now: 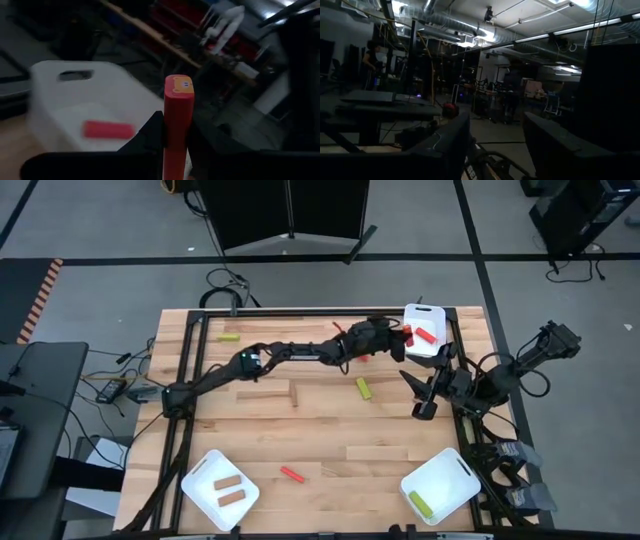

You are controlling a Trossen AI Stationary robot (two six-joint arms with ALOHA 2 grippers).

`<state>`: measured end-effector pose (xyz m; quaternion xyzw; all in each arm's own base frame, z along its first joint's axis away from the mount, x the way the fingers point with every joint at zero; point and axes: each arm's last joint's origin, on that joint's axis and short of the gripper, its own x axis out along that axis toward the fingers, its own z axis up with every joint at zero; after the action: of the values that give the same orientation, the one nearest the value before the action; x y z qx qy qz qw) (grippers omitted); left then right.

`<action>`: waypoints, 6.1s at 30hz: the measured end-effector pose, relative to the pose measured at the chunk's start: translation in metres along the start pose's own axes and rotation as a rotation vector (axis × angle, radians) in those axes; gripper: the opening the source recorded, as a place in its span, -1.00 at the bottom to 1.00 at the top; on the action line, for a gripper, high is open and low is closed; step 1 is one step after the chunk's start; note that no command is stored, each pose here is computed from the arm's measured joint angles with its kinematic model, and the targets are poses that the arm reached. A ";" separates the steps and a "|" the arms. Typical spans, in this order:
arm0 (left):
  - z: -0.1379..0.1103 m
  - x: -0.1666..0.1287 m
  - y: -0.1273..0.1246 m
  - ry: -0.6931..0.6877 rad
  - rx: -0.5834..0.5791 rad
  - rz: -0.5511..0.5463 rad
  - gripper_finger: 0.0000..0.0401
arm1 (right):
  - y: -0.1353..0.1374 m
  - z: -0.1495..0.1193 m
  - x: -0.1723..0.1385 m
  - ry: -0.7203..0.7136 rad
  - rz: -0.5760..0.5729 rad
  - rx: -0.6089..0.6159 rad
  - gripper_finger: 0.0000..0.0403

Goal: Sort blocks
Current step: Put the middle orange block into the top right bin, then put the bottom green block into the bottom right bin

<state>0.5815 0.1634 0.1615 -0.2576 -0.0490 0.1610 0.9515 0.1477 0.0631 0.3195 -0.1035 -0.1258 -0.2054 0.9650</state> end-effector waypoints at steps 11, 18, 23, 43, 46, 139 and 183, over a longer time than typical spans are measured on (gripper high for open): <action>0.004 0.000 0.007 0.014 -0.015 -0.013 -0.62 | 0.000 0.001 0.000 -0.004 -0.004 -0.001 -0.04; 0.005 0.000 0.007 0.003 -0.026 0.000 -0.59 | -0.001 0.001 0.001 -0.005 -0.010 -0.004 -0.04; 0.005 0.000 0.002 -0.019 -0.055 -0.016 -0.59 | -0.002 0.000 0.002 -0.006 -0.021 -0.008 -0.04; 0.002 0.000 -0.003 -0.013 -0.057 -0.023 0.09 | -0.003 0.000 0.003 -0.004 -0.029 -0.013 -0.05; 0.004 0.000 0.000 -0.015 -0.061 -0.019 0.10 | -0.003 0.000 0.003 -0.004 -0.029 -0.013 -0.06; 0.006 0.005 0.015 0.171 0.254 -0.020 -0.48 | -0.004 0.001 0.003 -0.027 -0.019 -0.008 -0.07; -0.016 0.007 0.007 0.109 0.223 -0.013 0.01 | -0.006 0.000 0.005 -0.023 -0.034 -0.017 -0.07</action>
<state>0.5887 0.1638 0.1444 -0.1584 0.0191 0.1450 0.9765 0.1497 0.0558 0.3222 -0.1118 -0.1370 -0.2218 0.9589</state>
